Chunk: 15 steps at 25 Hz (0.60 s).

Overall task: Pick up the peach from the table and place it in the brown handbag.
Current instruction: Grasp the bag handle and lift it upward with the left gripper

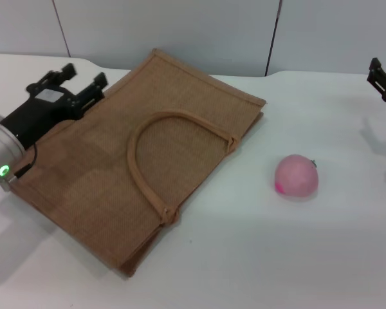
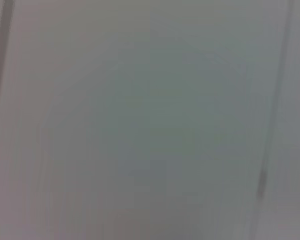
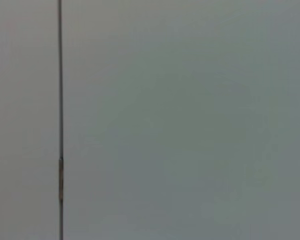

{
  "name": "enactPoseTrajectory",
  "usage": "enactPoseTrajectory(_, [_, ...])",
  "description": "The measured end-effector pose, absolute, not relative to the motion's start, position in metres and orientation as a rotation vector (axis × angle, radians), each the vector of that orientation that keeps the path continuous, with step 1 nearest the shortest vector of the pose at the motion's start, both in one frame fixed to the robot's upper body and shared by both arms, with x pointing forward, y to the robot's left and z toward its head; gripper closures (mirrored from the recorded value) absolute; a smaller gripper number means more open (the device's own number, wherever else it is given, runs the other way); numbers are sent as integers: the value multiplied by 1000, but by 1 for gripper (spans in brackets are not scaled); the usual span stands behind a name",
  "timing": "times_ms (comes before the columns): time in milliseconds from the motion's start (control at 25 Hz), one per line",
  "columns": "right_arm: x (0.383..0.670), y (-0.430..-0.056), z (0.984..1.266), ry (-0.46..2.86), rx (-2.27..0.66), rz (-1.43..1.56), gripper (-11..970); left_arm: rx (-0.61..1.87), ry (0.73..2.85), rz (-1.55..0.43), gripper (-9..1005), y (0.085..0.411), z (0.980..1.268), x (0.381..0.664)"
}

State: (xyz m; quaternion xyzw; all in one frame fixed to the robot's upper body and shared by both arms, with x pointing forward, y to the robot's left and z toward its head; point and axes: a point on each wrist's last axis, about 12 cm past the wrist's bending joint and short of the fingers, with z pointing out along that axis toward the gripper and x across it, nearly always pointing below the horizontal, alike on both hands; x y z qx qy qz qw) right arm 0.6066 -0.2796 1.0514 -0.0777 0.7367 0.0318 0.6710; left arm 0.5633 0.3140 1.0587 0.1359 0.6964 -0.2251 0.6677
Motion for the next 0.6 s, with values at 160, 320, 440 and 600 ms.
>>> enactPoseTrajectory(160, [607, -277, 1050, 1674, -194, 74, 79, 406, 1699, -596, 251, 320, 1067, 573])
enactPoseTrajectory(320, [607, -274, 1049, 1679, -209, 80, 79, 502, 1825, -578, 253, 326, 1074, 581])
enactPoseTrajectory(440, [607, -273, 1049, 1680, -218, 83, 79, 573, 1902, -567, 255, 328, 1081, 585])
enactPoseTrajectory(600, [606, -270, 1048, 1681, -230, 88, 79, 676, 2001, -522, 257, 328, 1091, 591])
